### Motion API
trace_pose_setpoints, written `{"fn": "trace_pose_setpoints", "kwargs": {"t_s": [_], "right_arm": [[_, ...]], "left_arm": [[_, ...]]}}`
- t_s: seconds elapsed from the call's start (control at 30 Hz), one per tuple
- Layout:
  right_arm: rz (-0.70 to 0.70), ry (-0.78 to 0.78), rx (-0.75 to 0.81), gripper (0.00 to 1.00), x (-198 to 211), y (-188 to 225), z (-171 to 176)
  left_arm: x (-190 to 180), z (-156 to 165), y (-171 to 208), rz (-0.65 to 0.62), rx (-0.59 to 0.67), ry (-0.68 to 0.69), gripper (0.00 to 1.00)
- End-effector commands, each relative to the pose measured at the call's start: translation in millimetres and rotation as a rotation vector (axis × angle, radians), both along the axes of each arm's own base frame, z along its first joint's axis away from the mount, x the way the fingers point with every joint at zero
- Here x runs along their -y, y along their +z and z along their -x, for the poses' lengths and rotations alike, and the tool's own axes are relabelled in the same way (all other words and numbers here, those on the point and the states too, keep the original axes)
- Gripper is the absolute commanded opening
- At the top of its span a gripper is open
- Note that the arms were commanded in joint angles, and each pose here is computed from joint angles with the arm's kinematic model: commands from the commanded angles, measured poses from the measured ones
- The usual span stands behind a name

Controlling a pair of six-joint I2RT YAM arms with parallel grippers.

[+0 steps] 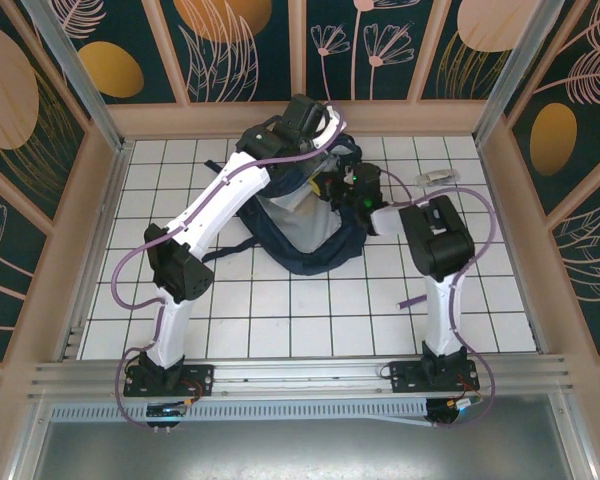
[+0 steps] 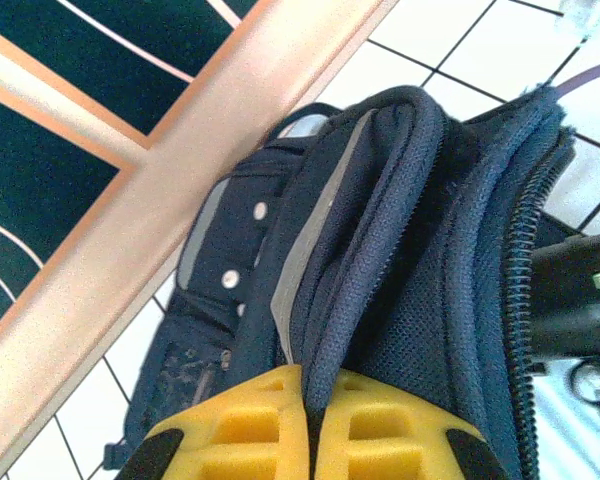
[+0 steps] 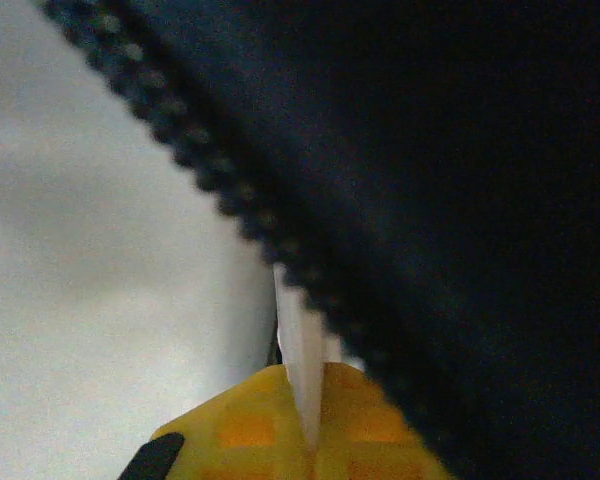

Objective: Pack the student bag

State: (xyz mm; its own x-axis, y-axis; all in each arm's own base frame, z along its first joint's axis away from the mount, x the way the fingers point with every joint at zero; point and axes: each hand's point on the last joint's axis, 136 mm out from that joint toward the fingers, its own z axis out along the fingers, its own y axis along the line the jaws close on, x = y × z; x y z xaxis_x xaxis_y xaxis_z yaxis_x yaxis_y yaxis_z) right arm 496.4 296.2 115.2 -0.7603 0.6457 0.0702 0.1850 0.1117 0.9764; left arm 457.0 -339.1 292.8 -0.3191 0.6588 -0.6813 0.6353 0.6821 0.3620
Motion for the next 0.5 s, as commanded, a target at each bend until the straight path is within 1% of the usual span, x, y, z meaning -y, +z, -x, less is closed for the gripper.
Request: {"fn": "trace_pose_setpoints", "kwargs": {"t_s": [0.0, 0.07, 0.13, 0.2, 0.27, 0.37, 0.47], "right_arm": [[-0.113, -0.209, 0.035, 0.00, 1, 18, -34], [-0.142, -0.238, 0.054, 0.00, 0, 22, -46], [-0.176, -0.260, 0.036, 0.00, -1, 25, -55], [-0.180, -0.263, -0.012, 0.00, -5, 26, -58], [-0.156, -0.278, -0.071, 0.00, -2, 25, -52], [-0.102, -0.305, -0.111, 0.00, 11, 29, -36], [-0.156, -0.299, -0.104, 0.00, 22, 45, -19]], "left_arm": [[18, 0, 77, 0.219, 0.148, -0.028, 0.00], [20, 2, 78, 0.232, 0.137, -0.036, 0.00], [23, 4, 75, 0.240, 0.123, -0.048, 0.00], [23, 3, 73, 0.240, 0.119, -0.047, 0.00], [22, 1, 72, 0.233, 0.121, -0.034, 0.00], [20, -3, 72, 0.226, 0.135, -0.014, 0.00], [13, -8, 73, 0.218, 0.157, 0.033, 0.00]]}}
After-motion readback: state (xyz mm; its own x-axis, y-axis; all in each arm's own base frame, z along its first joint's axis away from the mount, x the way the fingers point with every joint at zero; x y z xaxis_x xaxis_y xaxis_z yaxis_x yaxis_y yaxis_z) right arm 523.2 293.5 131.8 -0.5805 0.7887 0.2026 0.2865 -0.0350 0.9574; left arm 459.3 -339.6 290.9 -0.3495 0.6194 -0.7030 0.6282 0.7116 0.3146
